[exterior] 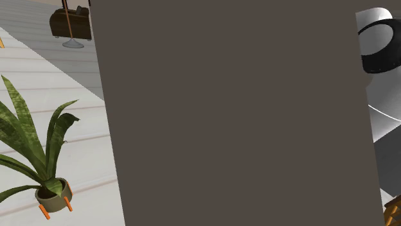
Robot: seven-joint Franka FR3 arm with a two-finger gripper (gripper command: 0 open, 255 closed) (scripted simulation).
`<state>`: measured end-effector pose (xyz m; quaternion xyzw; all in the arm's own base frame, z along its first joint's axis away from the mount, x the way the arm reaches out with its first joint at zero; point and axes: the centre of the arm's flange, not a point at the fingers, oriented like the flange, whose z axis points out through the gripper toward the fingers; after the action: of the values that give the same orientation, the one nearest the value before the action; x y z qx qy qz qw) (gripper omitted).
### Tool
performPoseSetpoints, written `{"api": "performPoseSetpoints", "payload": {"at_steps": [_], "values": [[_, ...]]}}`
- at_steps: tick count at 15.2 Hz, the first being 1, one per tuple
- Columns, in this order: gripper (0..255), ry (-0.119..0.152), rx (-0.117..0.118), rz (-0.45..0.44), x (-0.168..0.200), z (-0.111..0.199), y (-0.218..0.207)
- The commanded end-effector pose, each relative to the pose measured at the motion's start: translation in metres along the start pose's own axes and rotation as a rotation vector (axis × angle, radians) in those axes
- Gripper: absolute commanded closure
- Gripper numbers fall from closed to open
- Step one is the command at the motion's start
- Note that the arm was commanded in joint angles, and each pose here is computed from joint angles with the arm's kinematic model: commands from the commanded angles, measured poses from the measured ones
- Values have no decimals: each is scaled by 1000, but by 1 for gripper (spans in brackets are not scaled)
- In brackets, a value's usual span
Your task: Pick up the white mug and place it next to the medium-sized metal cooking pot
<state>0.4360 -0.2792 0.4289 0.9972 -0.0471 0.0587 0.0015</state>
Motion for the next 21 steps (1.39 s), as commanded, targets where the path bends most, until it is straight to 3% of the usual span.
{"api": "performPoseSetpoints", "payload": {"at_steps": [1, 5, 12, 20, 21], "values": [[0, -3, -6, -2, 9, 17, 19], [0, -10, -12, -4, 22, 44, 51], [0, -10, -12, -4, 22, 84, 52], [0, -10, -12, -4, 22, 84, 52], [255, -10, -12, -4, 22, 84, 52]]}}
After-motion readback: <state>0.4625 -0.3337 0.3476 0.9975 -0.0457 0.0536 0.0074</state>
